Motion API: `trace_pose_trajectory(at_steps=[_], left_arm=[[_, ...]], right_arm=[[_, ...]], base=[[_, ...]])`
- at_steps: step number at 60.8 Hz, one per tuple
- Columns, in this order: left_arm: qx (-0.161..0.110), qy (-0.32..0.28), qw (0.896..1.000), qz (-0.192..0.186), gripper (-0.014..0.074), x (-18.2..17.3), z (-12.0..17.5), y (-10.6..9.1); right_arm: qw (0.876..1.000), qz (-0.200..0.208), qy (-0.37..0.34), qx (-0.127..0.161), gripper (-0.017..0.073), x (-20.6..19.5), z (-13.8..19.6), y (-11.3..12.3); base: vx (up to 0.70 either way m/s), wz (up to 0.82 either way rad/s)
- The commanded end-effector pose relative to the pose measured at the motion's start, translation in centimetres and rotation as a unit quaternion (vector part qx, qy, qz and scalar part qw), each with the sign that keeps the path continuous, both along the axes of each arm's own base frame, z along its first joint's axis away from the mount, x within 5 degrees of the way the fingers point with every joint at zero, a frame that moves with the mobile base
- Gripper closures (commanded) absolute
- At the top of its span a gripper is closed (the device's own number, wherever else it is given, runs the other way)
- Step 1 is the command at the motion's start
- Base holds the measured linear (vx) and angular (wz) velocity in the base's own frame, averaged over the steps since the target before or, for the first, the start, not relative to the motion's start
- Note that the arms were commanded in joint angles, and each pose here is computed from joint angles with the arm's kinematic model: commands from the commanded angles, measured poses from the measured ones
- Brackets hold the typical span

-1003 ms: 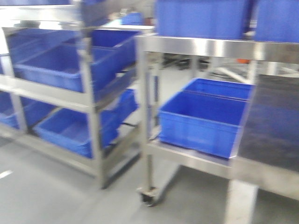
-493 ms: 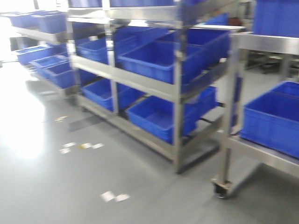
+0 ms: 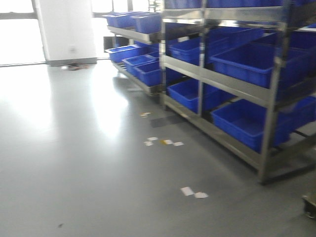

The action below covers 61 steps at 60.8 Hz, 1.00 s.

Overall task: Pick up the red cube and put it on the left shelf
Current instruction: 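Turn the base away from the table holding the red cube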

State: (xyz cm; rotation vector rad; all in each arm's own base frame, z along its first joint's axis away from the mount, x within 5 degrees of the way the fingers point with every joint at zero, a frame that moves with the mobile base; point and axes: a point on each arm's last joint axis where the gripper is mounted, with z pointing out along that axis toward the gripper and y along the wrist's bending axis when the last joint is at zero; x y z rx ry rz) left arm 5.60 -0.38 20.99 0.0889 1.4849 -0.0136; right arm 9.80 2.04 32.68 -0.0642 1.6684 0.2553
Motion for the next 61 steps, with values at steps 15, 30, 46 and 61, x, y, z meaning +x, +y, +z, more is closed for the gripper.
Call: trace_pose_trajectory(at_steps=[15, 30, 46, 61], left_arm=[[-0.004, -0.026, 1.0, 0.002, 0.0488, 0.1, -0.04, 0.04], [-0.004, -0.026, 1.0, 0.002, 0.0488, 0.1, -0.04, 0.04], [-0.004, -0.026, 1.0, 0.002, 0.0488, 0.1, -0.04, 0.04], [-0.004, -0.026, 1.0, 0.002, 0.0488, 0.1, -0.04, 0.04]], right_arm=[[0.998, -0.004, -0.061, 0.009, 0.051, -0.08, 1.85, -0.09], [0.998, -0.004, -0.061, 0.009, 0.051, -0.08, 1.85, -0.09], [0.998, -0.004, -0.061, 0.009, 0.051, -0.08, 1.85, -0.09], [0.998, -0.004, -0.061, 0.009, 0.051, -0.08, 1.85, -0.09]], base=[[-0.28, 0.58], [-0.29, 0.47], [-0.31, 0.44], [-0.33, 0.3]])
